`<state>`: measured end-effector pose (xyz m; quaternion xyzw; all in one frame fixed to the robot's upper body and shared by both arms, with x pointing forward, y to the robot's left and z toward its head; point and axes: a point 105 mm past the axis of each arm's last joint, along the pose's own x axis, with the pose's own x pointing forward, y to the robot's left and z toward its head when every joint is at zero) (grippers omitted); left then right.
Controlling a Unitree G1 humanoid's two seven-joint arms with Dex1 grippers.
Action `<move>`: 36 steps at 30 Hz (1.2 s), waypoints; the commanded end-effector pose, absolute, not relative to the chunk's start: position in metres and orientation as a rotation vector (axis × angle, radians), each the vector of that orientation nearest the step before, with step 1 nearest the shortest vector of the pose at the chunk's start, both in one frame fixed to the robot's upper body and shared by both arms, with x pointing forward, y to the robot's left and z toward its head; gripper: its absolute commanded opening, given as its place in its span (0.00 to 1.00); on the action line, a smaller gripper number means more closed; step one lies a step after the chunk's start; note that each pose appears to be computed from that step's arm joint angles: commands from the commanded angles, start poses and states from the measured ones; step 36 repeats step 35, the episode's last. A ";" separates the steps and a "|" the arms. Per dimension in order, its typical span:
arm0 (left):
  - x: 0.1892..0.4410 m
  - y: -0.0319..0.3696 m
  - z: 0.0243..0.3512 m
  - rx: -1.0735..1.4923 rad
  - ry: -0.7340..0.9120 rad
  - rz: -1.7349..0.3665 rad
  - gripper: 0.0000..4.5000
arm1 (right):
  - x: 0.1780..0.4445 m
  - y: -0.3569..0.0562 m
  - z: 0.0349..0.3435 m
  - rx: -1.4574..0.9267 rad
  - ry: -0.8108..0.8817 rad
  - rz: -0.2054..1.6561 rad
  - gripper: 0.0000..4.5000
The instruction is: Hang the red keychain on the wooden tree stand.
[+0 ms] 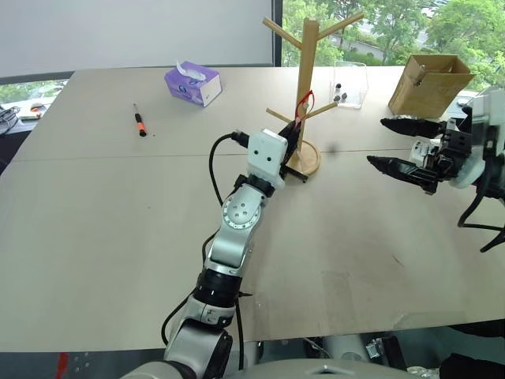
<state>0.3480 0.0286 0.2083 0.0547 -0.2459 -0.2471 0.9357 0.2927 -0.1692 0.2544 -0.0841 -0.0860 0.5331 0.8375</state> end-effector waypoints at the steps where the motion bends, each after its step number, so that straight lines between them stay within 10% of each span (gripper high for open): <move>1: 0.350 0.024 0.217 0.105 -0.534 -0.491 0.01 | 0.286 -0.171 0.271 -0.213 -0.260 1.113 1.00; 13: 0.353 0.035 0.213 0.065 -0.508 -0.456 0.98 | 0.294 -0.169 0.264 -0.188 -0.269 1.052 1.00; 26: 0.342 0.197 0.147 0.039 -0.258 0.067 0.98 | 0.363 -0.205 0.166 -0.046 -0.294 0.283 1.00; 36: 0.328 0.224 0.125 0.049 -0.191 0.148 0.98 | 0.374 -0.215 0.133 -0.046 -0.263 0.121 1.00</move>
